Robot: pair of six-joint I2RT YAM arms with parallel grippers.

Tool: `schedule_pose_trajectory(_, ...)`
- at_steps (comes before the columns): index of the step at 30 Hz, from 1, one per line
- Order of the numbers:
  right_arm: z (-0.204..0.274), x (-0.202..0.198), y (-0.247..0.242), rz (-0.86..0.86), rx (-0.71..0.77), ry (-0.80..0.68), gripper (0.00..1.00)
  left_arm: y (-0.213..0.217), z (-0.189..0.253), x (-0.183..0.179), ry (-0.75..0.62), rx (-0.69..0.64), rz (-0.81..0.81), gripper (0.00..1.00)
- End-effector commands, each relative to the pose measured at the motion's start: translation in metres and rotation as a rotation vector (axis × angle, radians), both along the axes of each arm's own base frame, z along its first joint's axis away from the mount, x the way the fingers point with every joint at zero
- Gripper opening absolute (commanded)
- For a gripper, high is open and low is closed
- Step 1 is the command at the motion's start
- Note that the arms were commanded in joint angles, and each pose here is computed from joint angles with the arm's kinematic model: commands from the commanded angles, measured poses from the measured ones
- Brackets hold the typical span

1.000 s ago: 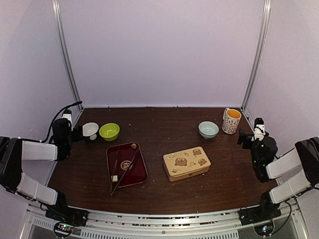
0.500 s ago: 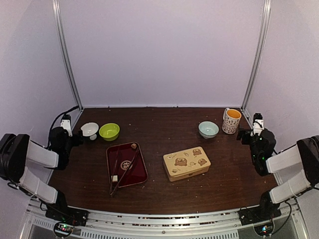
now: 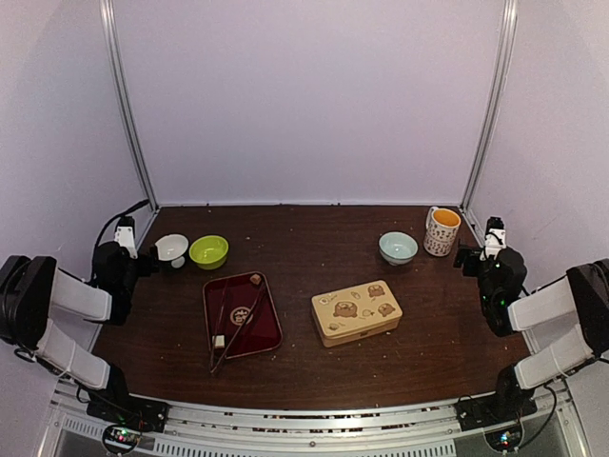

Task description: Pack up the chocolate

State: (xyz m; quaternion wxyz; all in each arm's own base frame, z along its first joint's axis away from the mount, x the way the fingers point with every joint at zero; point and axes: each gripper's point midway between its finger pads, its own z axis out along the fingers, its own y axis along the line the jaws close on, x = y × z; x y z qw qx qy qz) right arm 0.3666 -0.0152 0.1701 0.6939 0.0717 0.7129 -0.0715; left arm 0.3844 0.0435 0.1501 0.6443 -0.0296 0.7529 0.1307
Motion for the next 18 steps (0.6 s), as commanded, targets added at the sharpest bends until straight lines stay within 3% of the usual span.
schedule_pose_trajectory(1, 0.004, -0.001, -0.008, -0.043, 0.015, -0.017, 1.00, 0.001, 0.015, 0.002, -0.060, 0.012, -0.004, 0.98)
schedule_pose_trajectory(10, 0.004, -0.001, -0.009, -0.044, 0.012, -0.015, 1.00, 0.001, 0.015, 0.002, -0.059, 0.012, -0.004, 0.98)
schedule_pose_trajectory(14, 0.004, 0.003, 0.009, 0.061, -0.020, -0.008, 1.00, 0.001, 0.015, 0.002, -0.059, 0.013, -0.005, 0.98)
schedule_pose_trajectory(18, 0.005, 0.002, 0.009, 0.060, -0.021, -0.013, 1.00, 0.001, 0.015, 0.002, -0.060, 0.012, -0.005, 0.98)
